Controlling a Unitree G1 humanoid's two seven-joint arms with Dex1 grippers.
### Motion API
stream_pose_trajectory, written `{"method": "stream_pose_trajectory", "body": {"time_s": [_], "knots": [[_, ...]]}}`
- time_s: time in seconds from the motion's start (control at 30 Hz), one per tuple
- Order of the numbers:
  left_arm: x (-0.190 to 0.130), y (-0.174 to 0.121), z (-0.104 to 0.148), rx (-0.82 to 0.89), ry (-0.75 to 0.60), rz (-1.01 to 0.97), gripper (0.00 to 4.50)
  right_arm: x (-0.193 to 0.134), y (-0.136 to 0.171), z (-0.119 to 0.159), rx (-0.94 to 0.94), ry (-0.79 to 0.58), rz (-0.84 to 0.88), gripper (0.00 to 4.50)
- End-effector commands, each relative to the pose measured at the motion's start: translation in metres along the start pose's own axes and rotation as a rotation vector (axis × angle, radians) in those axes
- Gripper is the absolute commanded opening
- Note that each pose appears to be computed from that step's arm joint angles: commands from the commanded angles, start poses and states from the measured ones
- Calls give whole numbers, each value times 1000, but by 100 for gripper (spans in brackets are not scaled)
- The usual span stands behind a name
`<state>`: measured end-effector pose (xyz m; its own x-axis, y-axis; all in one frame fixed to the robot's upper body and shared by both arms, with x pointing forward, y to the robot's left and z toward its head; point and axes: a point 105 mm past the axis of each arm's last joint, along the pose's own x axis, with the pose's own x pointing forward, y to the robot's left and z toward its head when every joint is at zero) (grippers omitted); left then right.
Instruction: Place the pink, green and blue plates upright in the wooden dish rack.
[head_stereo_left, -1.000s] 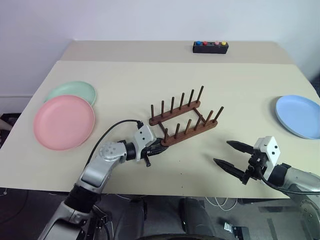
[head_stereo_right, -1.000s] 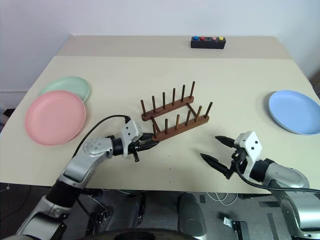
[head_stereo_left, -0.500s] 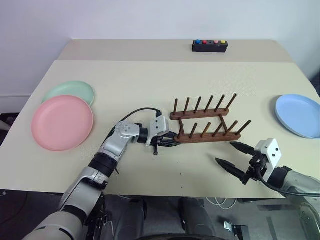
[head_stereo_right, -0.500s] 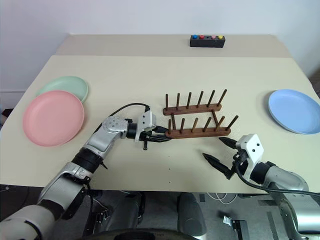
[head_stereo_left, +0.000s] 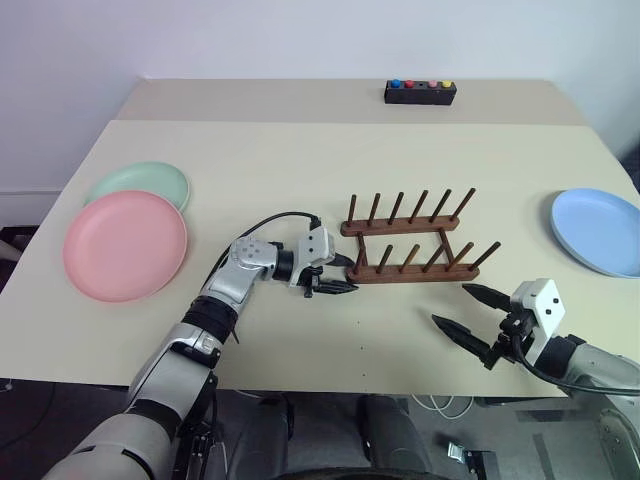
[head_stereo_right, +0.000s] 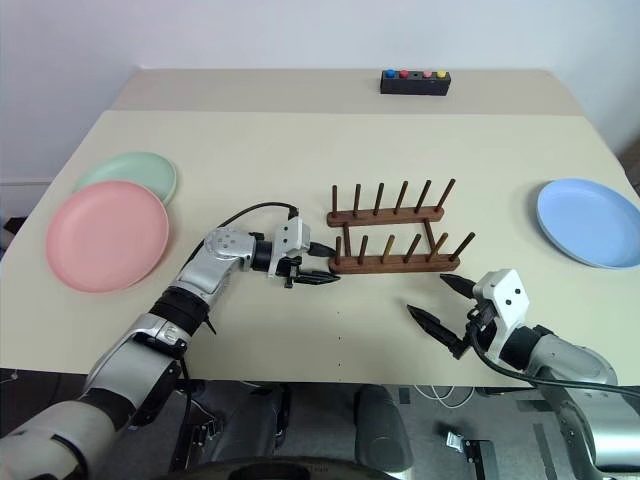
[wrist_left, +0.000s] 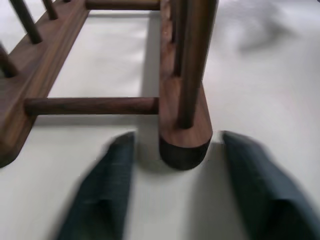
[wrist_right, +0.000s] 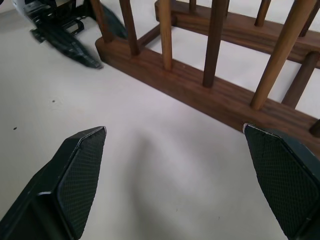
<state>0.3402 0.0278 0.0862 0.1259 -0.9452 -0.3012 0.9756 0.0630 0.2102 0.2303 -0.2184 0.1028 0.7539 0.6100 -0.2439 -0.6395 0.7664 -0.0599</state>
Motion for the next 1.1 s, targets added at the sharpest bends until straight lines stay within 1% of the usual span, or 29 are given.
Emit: {"method": "stream_pose_trajectory", "body": {"time_s": [0.03,0.13,0.23,0.27,0.33,0.4,0.47,0.63,0.7,0.77,0.87,0.93,1.1], "knots": [[-12,7,10,24,-36,58,446,-3,-2,11,-56,-24,-2,450],[-34,2,4,-32,-35,103,446,-9,-12,7,-62,12,-40,450],[-50,-12,1,-65,-39,118,351,-13,-17,0,-65,59,-51,362],[-51,-17,1,-68,-37,109,308,-13,-18,-2,-66,68,-54,317],[-50,-26,3,-76,-35,85,201,-12,-23,-8,-67,101,-69,206],[-44,-35,6,-70,-28,55,98,-10,-27,-14,-90,142,-77,102],[-35,-41,8,-54,-20,32,1,-6,-28,-13,-99,139,-72,2],[-12,-47,12,-20,-5,21,1,2,-39,-16,-153,183,-114,2],[-3,-44,4,-6,48,45,1,7,-45,-19,-187,207,-133,2],[2,-39,0,13,72,85,1,12,-50,-19,-213,210,-156,2],[6,-25,5,4,38,176,1,21,-54,-19,-236,211,-164,2],[5,-13,4,3,34,250,1,26,-58,-18,-252,208,-173,2],[3,1,0,12,36,345,1,31,-69,-15,-287,196,-210,2]]}}
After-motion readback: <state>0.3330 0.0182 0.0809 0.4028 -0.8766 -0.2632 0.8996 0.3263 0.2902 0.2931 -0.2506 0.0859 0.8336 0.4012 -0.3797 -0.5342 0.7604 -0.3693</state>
